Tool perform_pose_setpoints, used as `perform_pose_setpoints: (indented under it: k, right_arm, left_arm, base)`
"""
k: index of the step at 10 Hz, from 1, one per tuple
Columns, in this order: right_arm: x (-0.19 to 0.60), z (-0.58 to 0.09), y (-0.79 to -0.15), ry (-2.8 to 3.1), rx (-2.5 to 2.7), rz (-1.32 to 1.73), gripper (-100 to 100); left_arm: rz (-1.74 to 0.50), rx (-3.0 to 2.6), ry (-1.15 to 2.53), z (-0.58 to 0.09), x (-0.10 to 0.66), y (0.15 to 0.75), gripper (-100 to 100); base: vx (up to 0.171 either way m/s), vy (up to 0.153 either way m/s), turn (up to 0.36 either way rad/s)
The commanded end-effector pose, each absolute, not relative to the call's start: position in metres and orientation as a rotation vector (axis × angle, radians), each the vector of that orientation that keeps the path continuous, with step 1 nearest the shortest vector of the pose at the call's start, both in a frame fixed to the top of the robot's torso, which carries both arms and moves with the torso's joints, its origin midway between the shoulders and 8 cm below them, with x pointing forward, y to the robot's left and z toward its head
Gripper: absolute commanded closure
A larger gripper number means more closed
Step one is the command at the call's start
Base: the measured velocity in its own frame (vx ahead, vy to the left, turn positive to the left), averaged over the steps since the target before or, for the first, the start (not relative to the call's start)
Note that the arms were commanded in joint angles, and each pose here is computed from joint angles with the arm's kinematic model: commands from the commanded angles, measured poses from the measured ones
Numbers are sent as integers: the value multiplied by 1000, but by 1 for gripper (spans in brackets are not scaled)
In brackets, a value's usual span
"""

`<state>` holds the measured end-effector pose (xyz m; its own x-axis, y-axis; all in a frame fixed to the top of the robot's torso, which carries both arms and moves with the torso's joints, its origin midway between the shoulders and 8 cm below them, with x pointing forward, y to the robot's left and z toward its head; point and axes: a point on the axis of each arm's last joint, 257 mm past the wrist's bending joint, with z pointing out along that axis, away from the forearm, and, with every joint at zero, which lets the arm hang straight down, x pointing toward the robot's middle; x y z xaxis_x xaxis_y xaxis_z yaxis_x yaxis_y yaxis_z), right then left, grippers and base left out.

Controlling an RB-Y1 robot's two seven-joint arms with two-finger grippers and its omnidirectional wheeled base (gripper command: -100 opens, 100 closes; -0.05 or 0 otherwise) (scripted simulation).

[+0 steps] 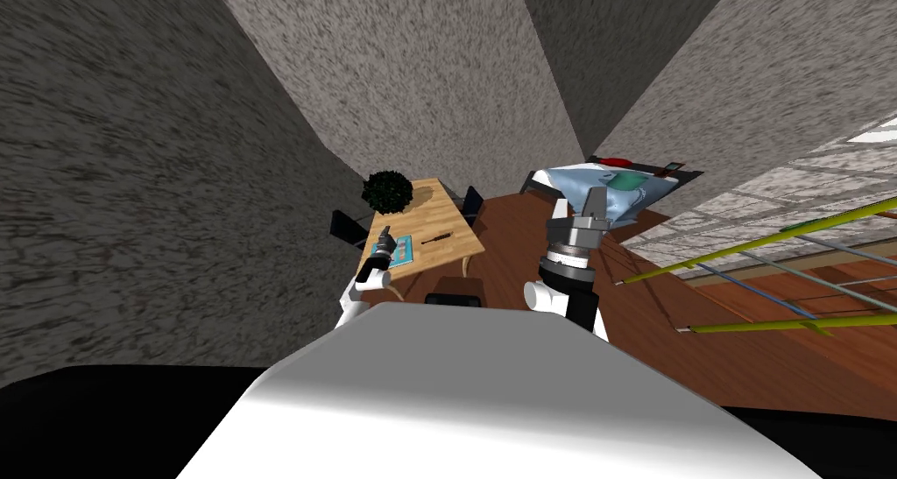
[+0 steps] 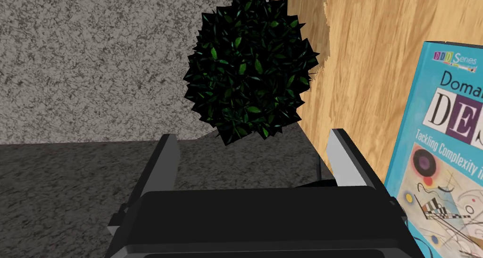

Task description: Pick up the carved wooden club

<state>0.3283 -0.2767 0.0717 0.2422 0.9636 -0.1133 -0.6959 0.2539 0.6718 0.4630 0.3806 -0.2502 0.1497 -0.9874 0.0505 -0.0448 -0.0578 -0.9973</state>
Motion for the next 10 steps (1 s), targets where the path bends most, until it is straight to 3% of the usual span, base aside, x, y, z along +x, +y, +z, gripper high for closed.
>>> perform_pose_setpoints:
  k: [1, 10]
  right_arm:
    - [328, 72, -277, 579, 554, 1216, 0]
    - [328, 72, -277, 579, 554, 1216, 0]
  left_arm:
    - [-1093, -1420, 1129, -268, 469, 393, -100]
    - [-950, -1740, 1194, -355, 470, 450, -100]
  base:
    - [-16, 19, -236]
    - [-13, 20, -161]
